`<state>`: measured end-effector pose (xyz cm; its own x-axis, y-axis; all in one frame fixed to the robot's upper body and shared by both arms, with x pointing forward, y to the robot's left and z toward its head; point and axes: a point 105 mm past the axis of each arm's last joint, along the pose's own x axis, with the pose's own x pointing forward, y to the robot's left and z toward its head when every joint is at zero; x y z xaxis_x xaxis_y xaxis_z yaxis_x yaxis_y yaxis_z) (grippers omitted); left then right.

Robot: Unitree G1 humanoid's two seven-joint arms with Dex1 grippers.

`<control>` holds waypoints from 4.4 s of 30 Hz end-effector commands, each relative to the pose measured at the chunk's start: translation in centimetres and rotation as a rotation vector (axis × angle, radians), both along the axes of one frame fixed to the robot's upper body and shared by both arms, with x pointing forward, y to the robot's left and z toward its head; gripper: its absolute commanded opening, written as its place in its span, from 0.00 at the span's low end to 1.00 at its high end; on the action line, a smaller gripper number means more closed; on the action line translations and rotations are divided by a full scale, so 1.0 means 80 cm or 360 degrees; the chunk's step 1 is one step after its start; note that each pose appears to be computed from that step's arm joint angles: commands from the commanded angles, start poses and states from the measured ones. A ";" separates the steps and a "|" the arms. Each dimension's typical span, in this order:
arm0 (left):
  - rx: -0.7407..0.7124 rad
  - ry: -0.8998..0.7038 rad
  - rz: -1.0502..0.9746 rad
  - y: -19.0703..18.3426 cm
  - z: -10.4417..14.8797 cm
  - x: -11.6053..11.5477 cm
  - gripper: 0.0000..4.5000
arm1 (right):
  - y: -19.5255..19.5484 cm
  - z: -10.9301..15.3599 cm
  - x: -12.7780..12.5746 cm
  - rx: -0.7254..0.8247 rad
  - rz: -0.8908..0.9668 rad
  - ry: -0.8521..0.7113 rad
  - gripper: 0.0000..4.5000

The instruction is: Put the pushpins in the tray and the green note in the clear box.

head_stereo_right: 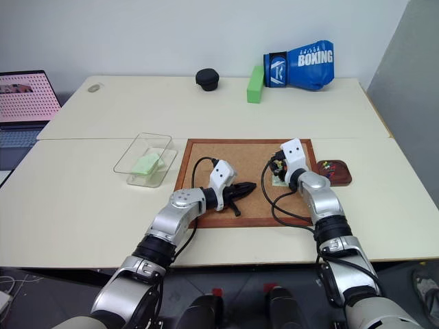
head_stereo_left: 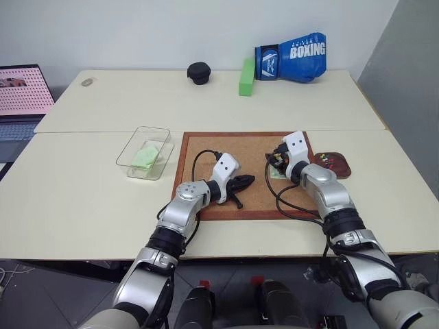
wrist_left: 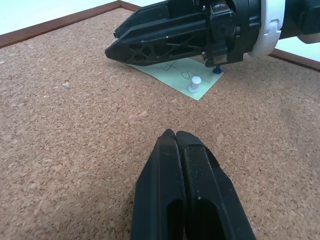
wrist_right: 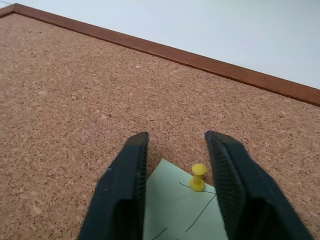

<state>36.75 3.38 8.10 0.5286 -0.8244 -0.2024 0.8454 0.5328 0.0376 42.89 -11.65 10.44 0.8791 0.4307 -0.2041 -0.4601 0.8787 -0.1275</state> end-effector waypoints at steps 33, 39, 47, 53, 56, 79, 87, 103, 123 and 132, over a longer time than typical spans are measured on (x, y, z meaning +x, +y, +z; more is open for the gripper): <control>0.0052 0.0023 -0.0069 -0.009 -0.004 -0.004 0.00 | -0.037 0.084 -0.013 0.0274 -0.0097 -0.0395 0.01; 0.0059 0.0041 -0.0097 -0.011 -0.009 -0.009 0.00 | -0.122 0.080 -0.019 0.0232 -0.0568 -0.0416 0.01; 0.0045 0.0016 -0.0085 -0.010 -0.004 -0.007 0.00 | -0.174 0.054 -0.038 0.0203 -0.0824 -0.0270 0.01; 0.0063 0.0025 -0.0125 -0.015 -0.006 -0.010 0.00 | -0.173 0.041 -0.044 0.0278 -0.0817 -0.0181 0.01; 0.0061 0.0024 -0.0128 -0.016 -0.005 -0.010 0.00 | -0.177 0.042 -0.044 0.0305 -0.0842 -0.0177 0.01; 0.0075 0.0020 -0.0130 -0.015 -0.007 -0.011 0.00 | -0.106 0.033 -0.072 -0.0108 -0.0156 -0.0231 0.85; 0.0076 0.0019 -0.0119 -0.014 -0.007 -0.011 0.00 | -0.049 0.018 -0.104 0.0011 0.0235 -0.0170 0.85; 0.0080 0.0014 -0.0110 -0.013 -0.004 -0.009 0.00 | -0.041 -0.004 -0.086 0.0033 0.0170 -0.0140 0.77; 0.0073 0.0019 -0.0086 -0.011 -0.004 -0.007 0.00 | -0.049 -0.002 -0.082 -0.0001 0.0131 -0.0155 0.00; 0.0057 0.0042 -0.0069 -0.009 -0.005 -0.007 0.00 | -0.039 0.040 -0.094 0.0229 0.0182 -0.0315 0.00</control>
